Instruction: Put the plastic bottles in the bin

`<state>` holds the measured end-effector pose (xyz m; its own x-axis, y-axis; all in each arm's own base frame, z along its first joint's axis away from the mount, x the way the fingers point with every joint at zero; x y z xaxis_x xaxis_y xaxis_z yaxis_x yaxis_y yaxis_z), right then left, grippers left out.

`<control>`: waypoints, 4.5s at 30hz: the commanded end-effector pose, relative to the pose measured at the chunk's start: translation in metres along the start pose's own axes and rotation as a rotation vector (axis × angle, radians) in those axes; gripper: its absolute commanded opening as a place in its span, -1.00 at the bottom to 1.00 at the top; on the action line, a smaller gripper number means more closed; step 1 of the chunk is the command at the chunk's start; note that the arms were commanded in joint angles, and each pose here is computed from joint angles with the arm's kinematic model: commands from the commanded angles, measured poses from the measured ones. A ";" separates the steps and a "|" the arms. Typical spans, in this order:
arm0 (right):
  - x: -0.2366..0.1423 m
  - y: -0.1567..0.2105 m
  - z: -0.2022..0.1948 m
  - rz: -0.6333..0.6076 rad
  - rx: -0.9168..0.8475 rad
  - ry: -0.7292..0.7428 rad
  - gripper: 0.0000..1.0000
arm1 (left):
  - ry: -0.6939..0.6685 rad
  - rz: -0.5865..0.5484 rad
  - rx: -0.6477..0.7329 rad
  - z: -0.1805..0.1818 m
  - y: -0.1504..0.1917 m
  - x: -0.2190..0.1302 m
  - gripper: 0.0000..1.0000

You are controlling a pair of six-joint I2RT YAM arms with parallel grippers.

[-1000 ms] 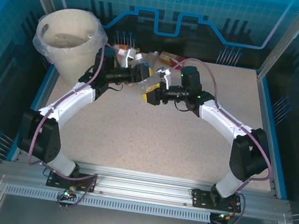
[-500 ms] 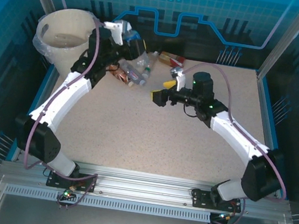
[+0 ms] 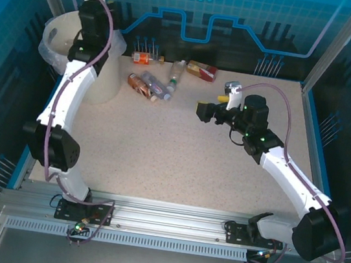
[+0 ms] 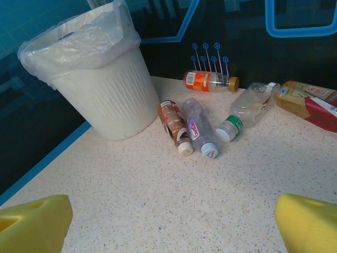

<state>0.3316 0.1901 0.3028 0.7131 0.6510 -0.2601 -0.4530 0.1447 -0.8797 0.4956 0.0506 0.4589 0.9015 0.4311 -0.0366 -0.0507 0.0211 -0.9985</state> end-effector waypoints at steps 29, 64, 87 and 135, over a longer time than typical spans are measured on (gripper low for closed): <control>-0.020 -0.013 -0.007 -0.077 0.014 0.089 1.00 | -0.200 0.212 -0.051 0.054 0.013 0.032 0.98; -0.054 0.016 -0.019 -0.054 -0.011 0.189 1.00 | -0.187 0.723 -0.387 -0.131 0.335 0.022 0.72; -0.063 0.011 -0.016 -0.075 -0.014 0.190 1.00 | 0.014 0.835 -0.444 -0.134 0.356 0.015 -0.01; -0.060 0.010 -0.018 -0.110 0.003 0.185 1.00 | 0.154 -0.019 -0.115 0.001 0.054 0.094 0.11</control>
<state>0.2954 0.1465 0.3036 0.8289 0.5066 -0.2373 -0.3841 0.2070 -0.8998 0.5780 0.0989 0.3707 0.9350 0.3397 -0.1021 -0.0763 -0.0886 -0.9931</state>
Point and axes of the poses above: each hand's point on the last joint's axis, 136 mm out from that joint toward the fingers, its own x axis out along the fingers, its own z axis along the line the jaws close on, y = z × x, the point moved 4 cm from there along -x, back along the fingers, and after that the axes turned 5 degrees about x, right-handed, at the moved point
